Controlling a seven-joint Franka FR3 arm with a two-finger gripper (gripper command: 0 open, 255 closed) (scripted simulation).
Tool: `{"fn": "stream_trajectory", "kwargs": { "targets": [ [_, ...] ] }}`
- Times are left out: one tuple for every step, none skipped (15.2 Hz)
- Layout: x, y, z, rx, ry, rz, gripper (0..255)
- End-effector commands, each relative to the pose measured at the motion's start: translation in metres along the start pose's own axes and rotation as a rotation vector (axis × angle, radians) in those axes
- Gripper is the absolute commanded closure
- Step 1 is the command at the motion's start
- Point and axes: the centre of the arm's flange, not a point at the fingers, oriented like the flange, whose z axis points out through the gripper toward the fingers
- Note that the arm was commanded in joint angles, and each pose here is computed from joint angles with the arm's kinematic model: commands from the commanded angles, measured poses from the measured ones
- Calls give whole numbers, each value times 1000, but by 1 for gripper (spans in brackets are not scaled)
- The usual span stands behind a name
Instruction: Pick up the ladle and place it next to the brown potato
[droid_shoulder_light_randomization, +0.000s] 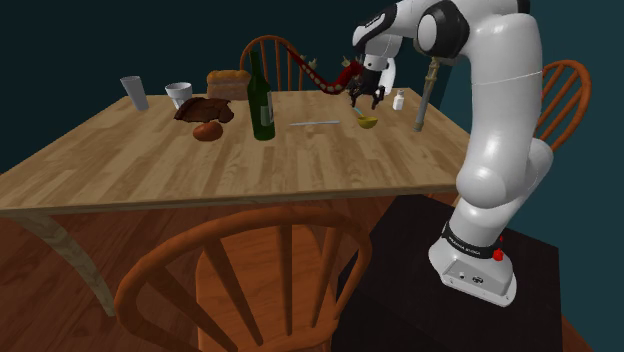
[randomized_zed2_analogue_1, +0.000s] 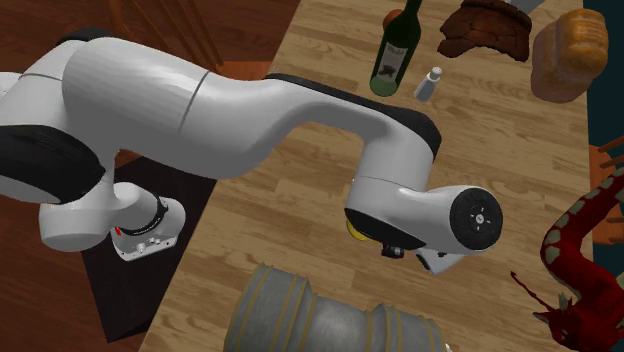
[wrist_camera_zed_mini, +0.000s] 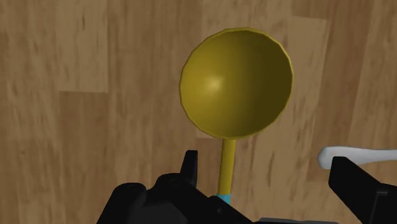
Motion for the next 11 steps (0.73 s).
{"fn": "stream_trajectory", "kwargs": {
  "targets": [
    [15, 19, 14, 3, -6, 50, 0],
    [16, 20, 15, 3, -6, 53, 0],
    [16, 20, 21, 3, -6, 53, 0],
    [16, 20, 26, 3, -6, 53, 0],
    [16, 20, 31, 3, -6, 53, 0],
    [16, 20, 36, 3, -6, 53, 0],
    [16, 20, 42, 3, -6, 53, 0],
    [16, 20, 47, 3, -6, 53, 0],
    [16, 20, 55, 3, -6, 53, 0],
    [16, 20, 55, 3, -6, 53, 0],
    [16, 20, 55, 3, -6, 53, 0]
  ]
}}
